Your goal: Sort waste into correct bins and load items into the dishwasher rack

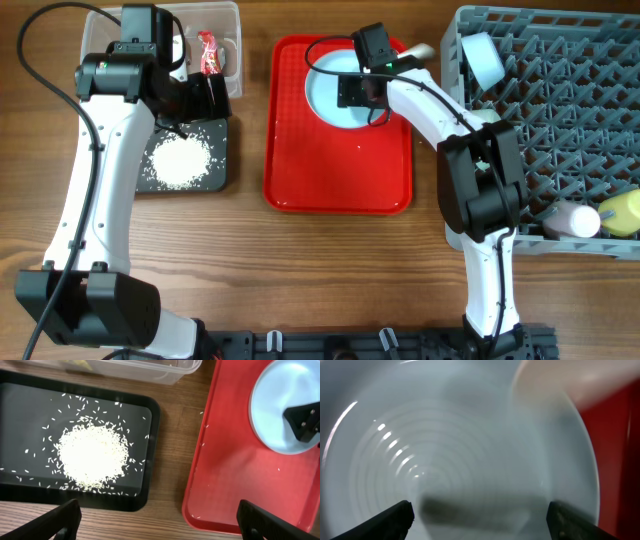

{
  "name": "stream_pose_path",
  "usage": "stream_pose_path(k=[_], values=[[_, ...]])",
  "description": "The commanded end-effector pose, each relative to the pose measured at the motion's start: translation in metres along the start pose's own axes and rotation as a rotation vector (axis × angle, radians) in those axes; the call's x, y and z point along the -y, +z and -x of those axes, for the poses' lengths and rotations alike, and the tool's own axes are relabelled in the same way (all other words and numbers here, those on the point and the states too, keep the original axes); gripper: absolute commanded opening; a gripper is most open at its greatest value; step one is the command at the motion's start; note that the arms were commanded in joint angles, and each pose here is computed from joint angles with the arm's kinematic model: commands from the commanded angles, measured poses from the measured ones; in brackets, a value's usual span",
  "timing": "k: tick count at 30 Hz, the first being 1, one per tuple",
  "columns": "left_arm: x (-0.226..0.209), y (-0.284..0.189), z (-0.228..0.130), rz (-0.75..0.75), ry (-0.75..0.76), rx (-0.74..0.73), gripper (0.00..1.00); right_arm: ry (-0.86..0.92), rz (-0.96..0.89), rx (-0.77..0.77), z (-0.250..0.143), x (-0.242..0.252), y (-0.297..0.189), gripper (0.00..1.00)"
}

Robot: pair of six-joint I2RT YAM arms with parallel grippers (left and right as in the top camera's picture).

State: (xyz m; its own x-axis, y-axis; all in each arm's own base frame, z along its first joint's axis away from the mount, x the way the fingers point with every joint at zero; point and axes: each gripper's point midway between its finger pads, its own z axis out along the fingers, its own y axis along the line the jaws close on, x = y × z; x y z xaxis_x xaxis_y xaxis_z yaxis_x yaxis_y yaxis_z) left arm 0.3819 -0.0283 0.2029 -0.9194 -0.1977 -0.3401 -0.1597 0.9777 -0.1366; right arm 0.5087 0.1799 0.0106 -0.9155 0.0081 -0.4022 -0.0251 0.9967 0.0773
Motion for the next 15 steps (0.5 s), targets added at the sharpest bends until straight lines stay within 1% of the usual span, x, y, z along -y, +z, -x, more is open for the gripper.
stream_pose_path(k=[1,5,10,13,15], values=[[-0.001,0.004,-0.001,-0.001,-0.014,-0.01,1.0,0.007,-0.062,-0.087,-0.02,0.019,0.008,0.84],[-0.001,0.004,-0.001,-0.001,-0.014,-0.01,1.0,0.017,-0.085,-0.144,-0.032,0.031,0.007,0.8],[-0.001,0.004,-0.001,-0.001,-0.014,-0.01,1.0,-0.006,-0.034,-0.213,-0.046,0.023,-0.001,0.8],[-0.001,0.004,-0.001,-0.001,-0.014,-0.01,1.0,-0.005,-0.024,-0.2,-0.041,0.021,-0.012,0.81],[-0.001,0.004,-0.001,-0.001,-0.014,-0.01,1.0,-0.003,0.008,-0.159,-0.027,0.014,-0.029,0.81]])
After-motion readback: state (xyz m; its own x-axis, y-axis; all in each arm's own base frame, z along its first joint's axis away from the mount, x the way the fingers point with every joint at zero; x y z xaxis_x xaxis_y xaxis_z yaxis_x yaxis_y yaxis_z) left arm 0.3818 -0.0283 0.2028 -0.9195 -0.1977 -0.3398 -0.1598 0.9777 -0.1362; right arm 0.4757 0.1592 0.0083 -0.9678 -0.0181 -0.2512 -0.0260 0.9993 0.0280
